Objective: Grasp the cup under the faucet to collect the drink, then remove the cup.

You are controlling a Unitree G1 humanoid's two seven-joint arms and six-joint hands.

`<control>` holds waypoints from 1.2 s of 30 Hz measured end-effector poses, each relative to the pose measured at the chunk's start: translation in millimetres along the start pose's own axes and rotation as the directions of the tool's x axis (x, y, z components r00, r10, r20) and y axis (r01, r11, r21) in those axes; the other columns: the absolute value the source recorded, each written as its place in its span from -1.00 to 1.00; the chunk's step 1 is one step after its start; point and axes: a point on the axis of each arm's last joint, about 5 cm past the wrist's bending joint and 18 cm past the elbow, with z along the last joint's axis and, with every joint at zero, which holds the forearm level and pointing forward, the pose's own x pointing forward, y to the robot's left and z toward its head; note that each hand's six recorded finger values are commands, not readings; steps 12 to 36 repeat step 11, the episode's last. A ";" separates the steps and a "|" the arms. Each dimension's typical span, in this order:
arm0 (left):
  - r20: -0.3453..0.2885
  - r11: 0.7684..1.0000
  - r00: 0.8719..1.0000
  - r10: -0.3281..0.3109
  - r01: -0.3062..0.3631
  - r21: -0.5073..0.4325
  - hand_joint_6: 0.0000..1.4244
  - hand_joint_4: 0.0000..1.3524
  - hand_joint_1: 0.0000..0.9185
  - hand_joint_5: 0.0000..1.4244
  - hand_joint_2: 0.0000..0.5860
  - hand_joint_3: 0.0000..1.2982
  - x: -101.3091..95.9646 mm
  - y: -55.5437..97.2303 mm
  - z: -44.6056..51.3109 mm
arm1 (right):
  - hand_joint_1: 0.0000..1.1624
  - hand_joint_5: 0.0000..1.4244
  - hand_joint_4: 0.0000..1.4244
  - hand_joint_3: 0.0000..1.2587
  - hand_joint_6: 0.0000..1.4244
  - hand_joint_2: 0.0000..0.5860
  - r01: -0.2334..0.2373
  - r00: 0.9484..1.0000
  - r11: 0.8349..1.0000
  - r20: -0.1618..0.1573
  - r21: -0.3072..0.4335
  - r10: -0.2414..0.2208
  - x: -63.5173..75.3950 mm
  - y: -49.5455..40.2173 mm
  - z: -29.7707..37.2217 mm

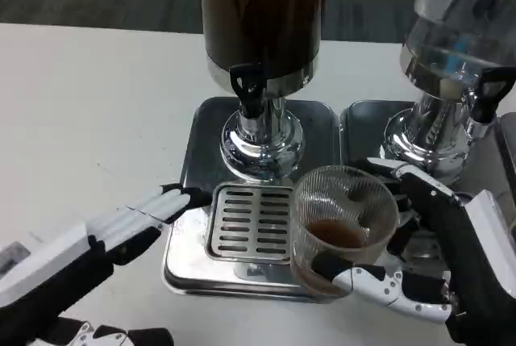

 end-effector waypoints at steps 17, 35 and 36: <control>-0.008 1.000 1.000 -0.004 0.004 -0.010 -0.83 -1.00 -1.00 -1.00 -0.64 -0.94 -2.2 -2.1 0.5 | 0.53 0.13 -0.14 -0.07 0.31 -0.46 -0.002 1.000 1.000 0.002 0.003 0.002 0.8 -0.5 0.0; -0.008 1.000 1.000 -0.004 0.004 -0.010 -0.83 -1.00 -1.00 -1.00 -0.64 -0.94 -2.2 -2.1 0.5 | 0.53 0.13 -0.14 -0.07 0.31 -0.46 -0.002 1.000 1.000 0.002 0.003 0.002 0.8 -0.5 0.0; -0.008 1.000 1.000 -0.004 0.004 -0.010 -0.83 -1.00 -1.00 -1.00 -0.64 -0.94 -2.2 -2.1 0.5 | 0.53 0.13 -0.14 -0.07 0.31 -0.46 -0.002 1.000 1.000 0.002 0.003 0.002 0.8 -0.5 0.0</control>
